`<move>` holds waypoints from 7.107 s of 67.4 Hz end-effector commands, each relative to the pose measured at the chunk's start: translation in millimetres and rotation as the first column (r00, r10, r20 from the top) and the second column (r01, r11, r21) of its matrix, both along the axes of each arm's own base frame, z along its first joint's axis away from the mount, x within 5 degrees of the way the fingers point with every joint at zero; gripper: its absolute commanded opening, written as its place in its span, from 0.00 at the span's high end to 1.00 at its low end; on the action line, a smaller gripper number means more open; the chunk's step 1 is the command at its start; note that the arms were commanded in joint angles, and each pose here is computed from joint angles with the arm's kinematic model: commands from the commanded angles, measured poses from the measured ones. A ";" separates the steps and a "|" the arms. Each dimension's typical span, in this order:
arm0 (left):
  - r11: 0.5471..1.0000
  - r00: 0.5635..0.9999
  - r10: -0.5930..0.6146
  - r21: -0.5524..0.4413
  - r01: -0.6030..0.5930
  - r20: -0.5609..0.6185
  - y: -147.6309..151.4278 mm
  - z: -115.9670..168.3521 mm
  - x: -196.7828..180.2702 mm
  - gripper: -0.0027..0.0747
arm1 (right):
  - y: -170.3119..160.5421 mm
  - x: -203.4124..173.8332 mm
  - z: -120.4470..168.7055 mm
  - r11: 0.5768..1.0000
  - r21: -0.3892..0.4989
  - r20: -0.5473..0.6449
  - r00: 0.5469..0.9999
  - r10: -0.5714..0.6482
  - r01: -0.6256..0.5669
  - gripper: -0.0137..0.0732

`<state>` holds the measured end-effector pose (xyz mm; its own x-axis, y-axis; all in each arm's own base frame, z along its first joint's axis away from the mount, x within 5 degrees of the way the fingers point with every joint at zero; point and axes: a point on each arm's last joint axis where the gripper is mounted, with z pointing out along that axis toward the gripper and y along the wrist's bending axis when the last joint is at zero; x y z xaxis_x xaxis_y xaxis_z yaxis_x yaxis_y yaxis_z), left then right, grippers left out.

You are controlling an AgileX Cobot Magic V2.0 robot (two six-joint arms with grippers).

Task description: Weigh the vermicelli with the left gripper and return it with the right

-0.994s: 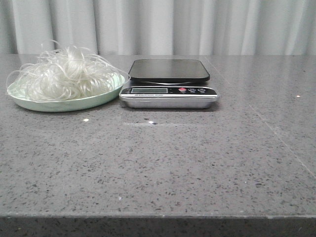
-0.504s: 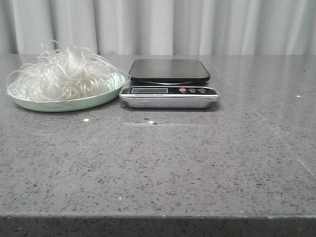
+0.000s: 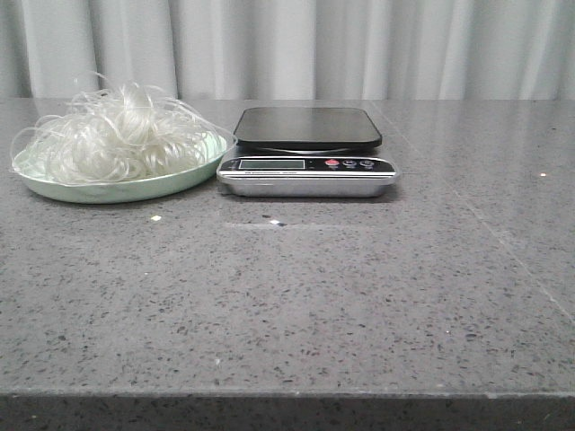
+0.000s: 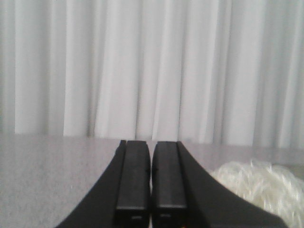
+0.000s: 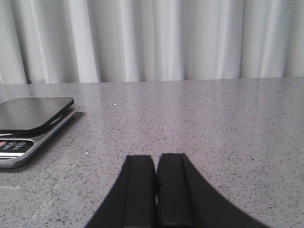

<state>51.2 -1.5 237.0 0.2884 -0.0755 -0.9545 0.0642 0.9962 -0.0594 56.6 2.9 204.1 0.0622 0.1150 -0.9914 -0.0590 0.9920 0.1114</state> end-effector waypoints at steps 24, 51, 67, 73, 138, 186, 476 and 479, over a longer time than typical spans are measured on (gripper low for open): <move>0.996 0.981 -0.011 0.084 0.028 -0.195 -4.2 124.5 16.1 0.80 | -1.2 -2.8 11.5 1.000 -0.003 0.109 0.994 -0.014 0.015 0.66; 0.997 0.895 -0.028 0.051 0.056 -0.445 -9.9 116.4 82.3 0.77 | -1.2 -2.8 11.5 1.000 -0.003 0.109 0.994 -0.014 0.015 0.66; 0.985 0.821 -0.111 0.051 0.167 -0.561 -29.2 142.2 116.3 0.37 | -1.2 -2.8 11.5 1.000 -0.003 0.109 0.994 -0.014 0.015 0.66; 0.972 0.785 -0.156 0.051 0.231 -0.599 -43.6 150.9 132.9 0.23 | -1.2 -2.8 11.5 1.000 -0.003 0.109 0.994 -0.014 0.015 0.66; 0.918 0.198 -0.152 -0.065 0.391 -0.968 -144.6 65.5 284.3 0.24 | -1.2 -2.9 11.6 1.000 -0.003 0.110 0.994 -0.014 0.015 0.66; 0.812 0.502 -0.377 -0.016 0.584 -0.778 -214.0 183.2 280.1 0.80 | -1.2 -2.9 11.6 1.000 -0.003 0.111 0.994 -0.014 0.015 0.66; 0.855 0.858 -0.506 0.083 0.512 -0.083 -17.5 75.5 -24.3 0.80 | 169.6 282.5 219.0 0.867 0.030 -0.723 0.588 0.363 -0.497 0.20; 0.855 0.858 -0.506 0.083 0.512 -0.083 -17.5 75.5 -24.3 0.80 | 174.9 293.0 216.8 0.863 0.030 -0.749 0.561 0.353 -0.504 0.20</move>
<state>28.9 -20.5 296.9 0.1043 -0.0417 -0.9937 0.5659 0.8241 0.0248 337.5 170.7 402.4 -0.6777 -0.2277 -0.6992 -0.4447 0.8841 0.1431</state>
